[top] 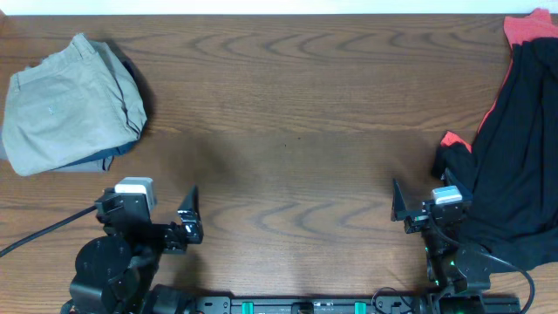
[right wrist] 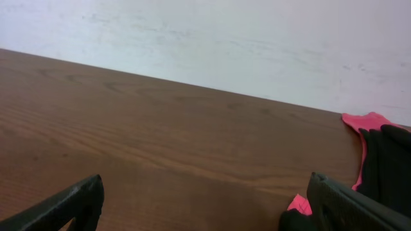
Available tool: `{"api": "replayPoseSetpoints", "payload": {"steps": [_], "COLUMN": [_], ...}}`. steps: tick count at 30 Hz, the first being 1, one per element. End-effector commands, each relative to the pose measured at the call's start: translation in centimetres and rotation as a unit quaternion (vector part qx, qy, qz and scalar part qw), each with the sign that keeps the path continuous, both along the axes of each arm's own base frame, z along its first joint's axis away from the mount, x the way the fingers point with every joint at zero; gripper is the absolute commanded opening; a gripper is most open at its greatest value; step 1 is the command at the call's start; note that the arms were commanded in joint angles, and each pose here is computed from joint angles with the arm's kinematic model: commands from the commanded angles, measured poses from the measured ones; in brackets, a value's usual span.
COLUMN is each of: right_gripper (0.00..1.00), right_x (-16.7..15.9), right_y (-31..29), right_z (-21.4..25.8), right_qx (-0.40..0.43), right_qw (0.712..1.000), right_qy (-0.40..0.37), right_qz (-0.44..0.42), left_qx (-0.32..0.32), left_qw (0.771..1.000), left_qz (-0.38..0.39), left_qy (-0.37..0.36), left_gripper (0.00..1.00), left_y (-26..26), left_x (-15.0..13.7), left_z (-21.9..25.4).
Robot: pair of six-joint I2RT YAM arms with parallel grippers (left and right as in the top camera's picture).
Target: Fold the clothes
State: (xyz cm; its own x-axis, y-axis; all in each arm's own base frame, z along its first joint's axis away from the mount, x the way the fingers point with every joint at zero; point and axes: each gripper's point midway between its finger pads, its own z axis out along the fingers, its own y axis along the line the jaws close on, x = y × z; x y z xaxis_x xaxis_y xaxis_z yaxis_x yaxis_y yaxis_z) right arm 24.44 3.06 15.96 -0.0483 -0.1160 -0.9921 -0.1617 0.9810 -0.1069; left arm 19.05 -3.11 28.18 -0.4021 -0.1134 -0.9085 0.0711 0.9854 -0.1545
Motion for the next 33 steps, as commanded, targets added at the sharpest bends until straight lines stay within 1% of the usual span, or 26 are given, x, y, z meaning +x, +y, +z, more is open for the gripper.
{"api": "replayPoseSetpoints", "payload": {"steps": [1, 8, 11, 15, 18, 22, 28, 33], "right_gripper": [0.99, 0.99, 0.99, 0.99, 0.99, 0.99, 0.99, 0.99], "right_x": [-0.1, -0.1, -0.1, -0.1, -0.1, -0.1, -0.1, -0.1], "right_y": [0.3, 0.3, 0.3, 0.3, 0.3, 0.3, 0.3, 0.3], "right_z": [-0.1, -0.1, -0.1, -0.1, -0.1, -0.1, -0.1, -0.1], "right_qx": [-0.005, -0.005, -0.005, -0.005, -0.005, -0.005, -0.005, -0.005], "right_qw": [1.0, 1.0, 1.0, 1.0, 1.0, 1.0, 1.0, 1.0], "right_qy": [-0.002, -0.002, -0.002, -0.001, -0.001, -0.001, -0.001, -0.001], "right_qz": [0.006, 0.006, 0.006, 0.006, 0.006, 0.006, 0.006, 0.006], "left_qx": [0.032, 0.036, 0.033, 0.03, 0.025, 0.015, -0.005, -0.012], "left_qw": [0.999, 0.997, 0.996, 0.995, 0.995, 0.994, 0.984, 0.979], "left_qz": [0.031, 0.063, 0.079, 0.092, 0.092, 0.094, 0.095, 0.097], "left_qy": [-0.007, 0.016, 0.021, 0.01, -0.014, -0.059, -0.148, -0.179], "left_gripper": [0.98, 0.98, 0.98, 0.98, 0.98, 0.98, 0.98, 0.98], "left_y": [1.4, 2.8, 3.4, 3.9, 3.8, 3.5, 3.2, 3.2], "left_x": [0.2, -0.5, -0.7, -0.6, 0.2, 2.1, 4.6, 5.4], "left_z": [0.1, -1.3, -3.2, -6.1, -7.9, -9.8, -10.5, -11.4]}}
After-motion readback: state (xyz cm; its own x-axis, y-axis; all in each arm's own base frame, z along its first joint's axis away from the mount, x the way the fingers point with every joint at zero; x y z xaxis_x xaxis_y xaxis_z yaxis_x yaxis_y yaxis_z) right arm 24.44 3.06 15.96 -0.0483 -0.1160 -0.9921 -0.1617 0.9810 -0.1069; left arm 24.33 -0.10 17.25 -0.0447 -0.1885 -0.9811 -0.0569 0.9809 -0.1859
